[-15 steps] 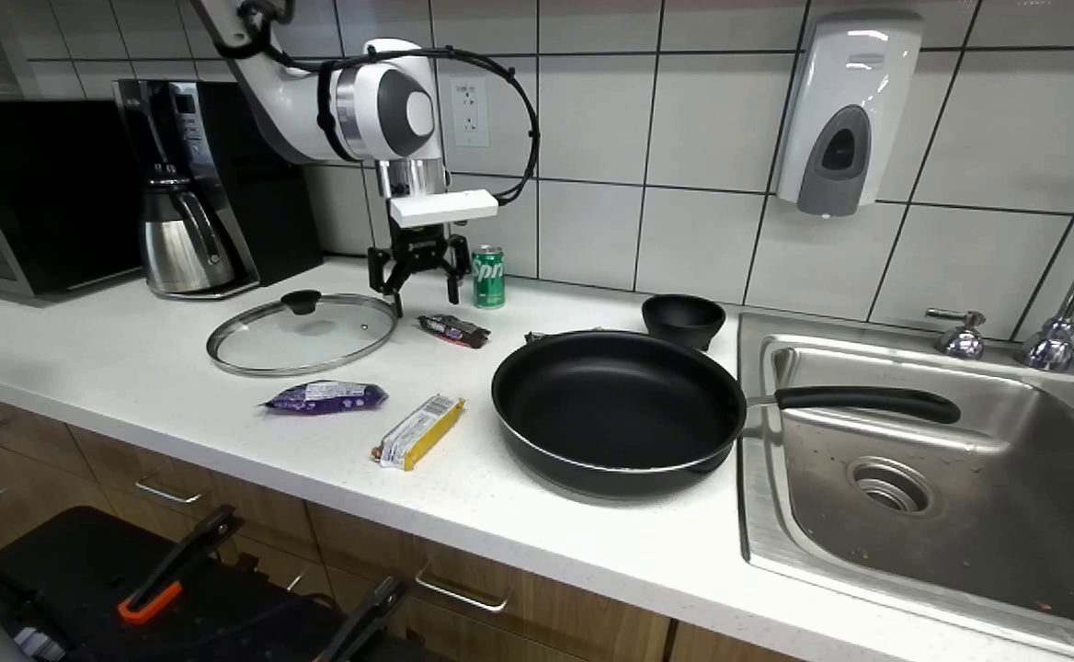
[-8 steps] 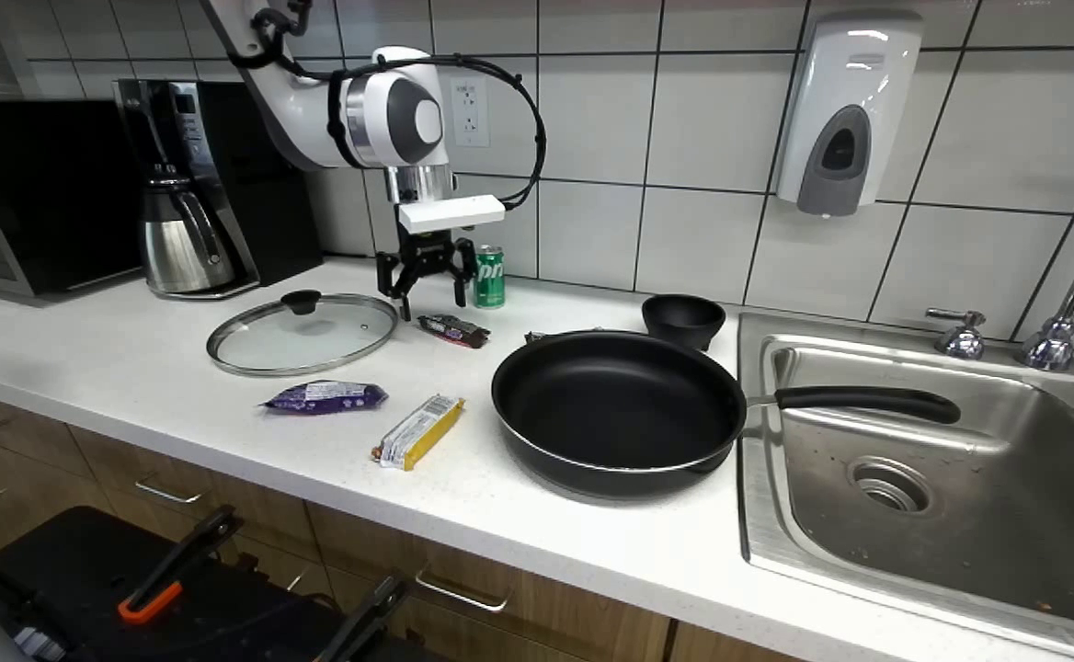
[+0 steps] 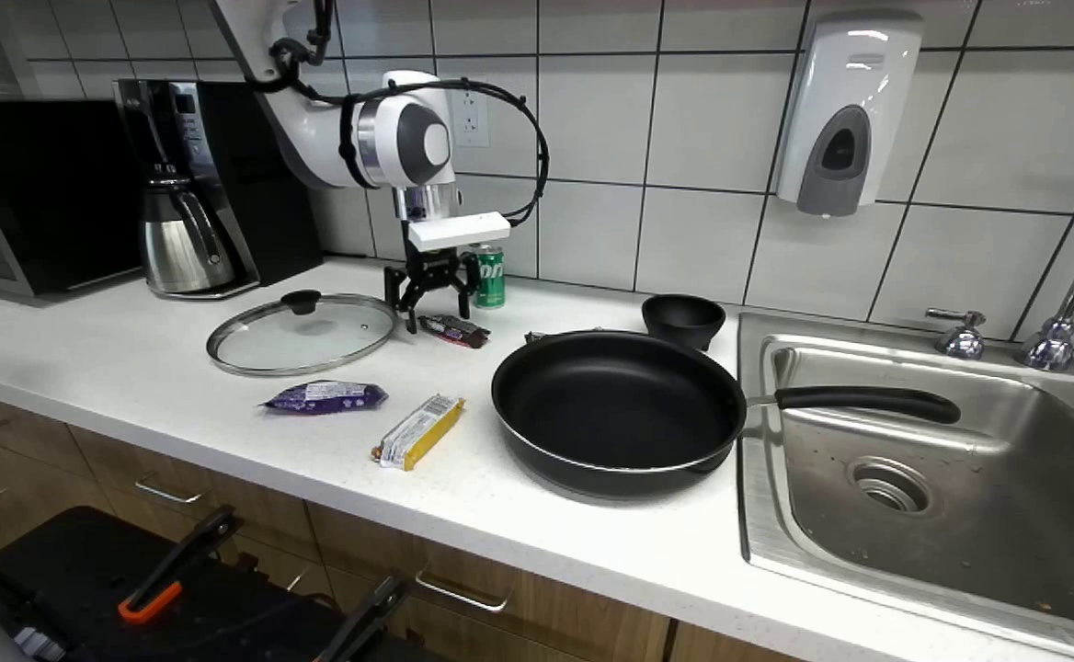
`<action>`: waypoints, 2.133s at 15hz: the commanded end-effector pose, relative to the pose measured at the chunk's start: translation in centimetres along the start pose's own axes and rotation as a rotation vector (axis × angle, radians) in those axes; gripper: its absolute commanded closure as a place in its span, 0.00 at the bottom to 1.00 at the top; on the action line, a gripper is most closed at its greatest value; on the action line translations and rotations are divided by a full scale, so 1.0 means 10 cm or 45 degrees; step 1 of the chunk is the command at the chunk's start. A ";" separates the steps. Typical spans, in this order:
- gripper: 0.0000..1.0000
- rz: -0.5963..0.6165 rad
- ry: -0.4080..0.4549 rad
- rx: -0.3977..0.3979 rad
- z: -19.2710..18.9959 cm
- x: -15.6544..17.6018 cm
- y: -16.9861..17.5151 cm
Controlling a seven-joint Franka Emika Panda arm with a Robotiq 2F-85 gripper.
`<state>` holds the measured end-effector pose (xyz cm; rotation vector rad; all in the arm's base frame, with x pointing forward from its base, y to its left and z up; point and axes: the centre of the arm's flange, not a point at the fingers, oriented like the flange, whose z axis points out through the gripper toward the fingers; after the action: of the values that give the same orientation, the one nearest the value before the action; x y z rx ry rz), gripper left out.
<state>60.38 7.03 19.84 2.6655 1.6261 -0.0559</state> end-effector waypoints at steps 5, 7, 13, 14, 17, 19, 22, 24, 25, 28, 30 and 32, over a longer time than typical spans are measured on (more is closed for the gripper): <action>0.26 -0.048 0.019 -0.008 -0.09 -0.04 0.02; 0.42 -0.052 0.021 -0.017 -0.14 -0.05 0.02; 0.88 -0.046 0.015 -0.013 -0.16 -0.08 0.06; 0.95 -0.045 0.013 -0.012 -0.15 -0.09 0.07; 0.99 -0.038 0.011 -0.010 -0.16 -0.12 0.08; 0.98 -0.051 -0.008 -0.012 -0.23 -0.13 0.06; 0.98 -0.126 -0.049 -0.023 -0.42 -0.15 0.01; 0.98 -0.166 -0.084 -0.029 -0.57 -0.17 -0.02; 0.98 -0.180 -0.094 -0.031 -0.64 -0.18 -0.02; 0.98 -0.188 -0.097 -0.050 -0.84 -0.26 -0.04; 0.98 -0.156 -0.092 -0.059 -0.92 -0.33 -0.06; 0.98 -0.124 -0.092 -0.076 -0.97 -0.41 -0.08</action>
<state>59.89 5.40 27.87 2.5165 1.7295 -0.0918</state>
